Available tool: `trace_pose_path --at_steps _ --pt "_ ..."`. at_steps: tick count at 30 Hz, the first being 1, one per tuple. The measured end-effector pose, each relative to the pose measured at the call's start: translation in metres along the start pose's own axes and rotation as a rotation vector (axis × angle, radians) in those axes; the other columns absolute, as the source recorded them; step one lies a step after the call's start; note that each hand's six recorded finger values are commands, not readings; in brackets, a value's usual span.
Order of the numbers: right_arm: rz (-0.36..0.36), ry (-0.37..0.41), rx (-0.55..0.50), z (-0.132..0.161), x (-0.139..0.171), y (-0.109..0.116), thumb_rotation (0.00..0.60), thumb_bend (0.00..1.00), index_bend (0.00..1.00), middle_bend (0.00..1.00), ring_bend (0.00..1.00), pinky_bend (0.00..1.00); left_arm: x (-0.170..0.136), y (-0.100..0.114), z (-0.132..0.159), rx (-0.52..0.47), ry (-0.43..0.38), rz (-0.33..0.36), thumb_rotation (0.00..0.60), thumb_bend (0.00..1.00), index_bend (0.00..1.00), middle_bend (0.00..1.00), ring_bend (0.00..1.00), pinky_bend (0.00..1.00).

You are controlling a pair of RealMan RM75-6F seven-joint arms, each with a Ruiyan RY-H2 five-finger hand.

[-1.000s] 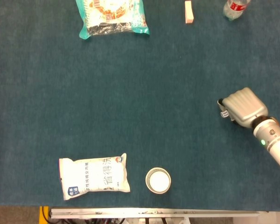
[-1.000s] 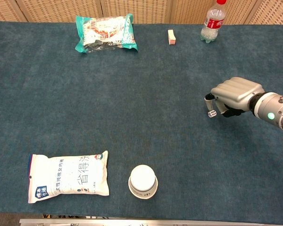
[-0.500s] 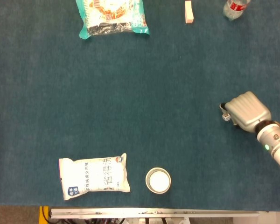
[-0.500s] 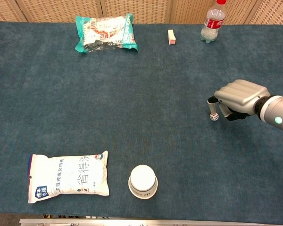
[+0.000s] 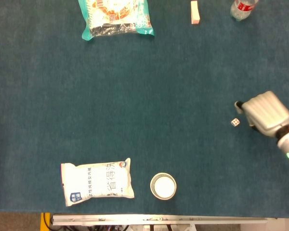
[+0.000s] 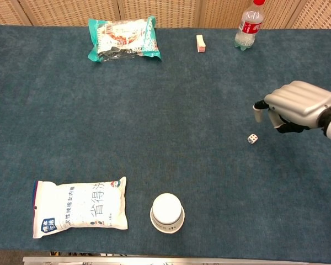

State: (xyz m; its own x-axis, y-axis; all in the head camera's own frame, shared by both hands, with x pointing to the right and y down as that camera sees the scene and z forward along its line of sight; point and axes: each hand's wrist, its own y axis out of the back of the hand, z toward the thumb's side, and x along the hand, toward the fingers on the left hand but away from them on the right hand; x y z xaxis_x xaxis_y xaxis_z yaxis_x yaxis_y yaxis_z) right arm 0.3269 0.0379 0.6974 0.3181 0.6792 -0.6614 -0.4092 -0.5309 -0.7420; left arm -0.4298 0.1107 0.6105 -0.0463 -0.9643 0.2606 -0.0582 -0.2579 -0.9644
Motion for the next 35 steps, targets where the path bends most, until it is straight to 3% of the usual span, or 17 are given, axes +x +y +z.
trace_pose_path --at_steps 4,9,14,17,25,35 --pt "-0.09 -0.032 -0.027 -0.015 0.021 0.01 0.6 0.88 0.42 0.58 0.61 0.89 0.0 0.0 0.002 0.001 -0.01 0.001 0.6 0.0 0.54 0.51 0.44 0.46" --pt "-0.213 -0.072 -0.09 -0.034 0.051 0.017 0.6 0.46 0.41 0.38 0.39 0.67 -0.001 -0.002 0.007 -0.018 -0.033 -0.001 0.6 0.0 0.54 0.51 0.44 0.46" --pt "-0.332 -0.141 -0.163 -0.061 0.089 0.017 0.6 0.18 0.3 0.26 0.25 0.46 -0.002 -0.003 0.013 -0.038 -0.068 -0.004 0.6 0.0 0.53 0.51 0.44 0.46" --pt "-0.401 -0.186 -0.197 -0.075 0.11 0.015 0.6 0.07 0.29 0.23 0.22 0.4 -0.004 -0.006 0.016 -0.033 -0.089 -0.013 0.6 0.0 0.53 0.5 0.44 0.46" --pt "-0.5 -0.293 -0.292 -0.1 0.153 0.001 0.6 0.04 0.29 0.23 0.22 0.39 -0.007 -0.005 0.021 -0.049 -0.115 -0.016 0.6 0.0 0.53 0.5 0.44 0.46" --pt "-0.542 -0.318 -0.365 -0.12 0.165 -0.001 0.6 0.04 0.29 0.23 0.22 0.39 -0.003 -0.008 0.02 -0.051 -0.112 -0.02 0.6 0.0 0.53 0.5 0.44 0.46"
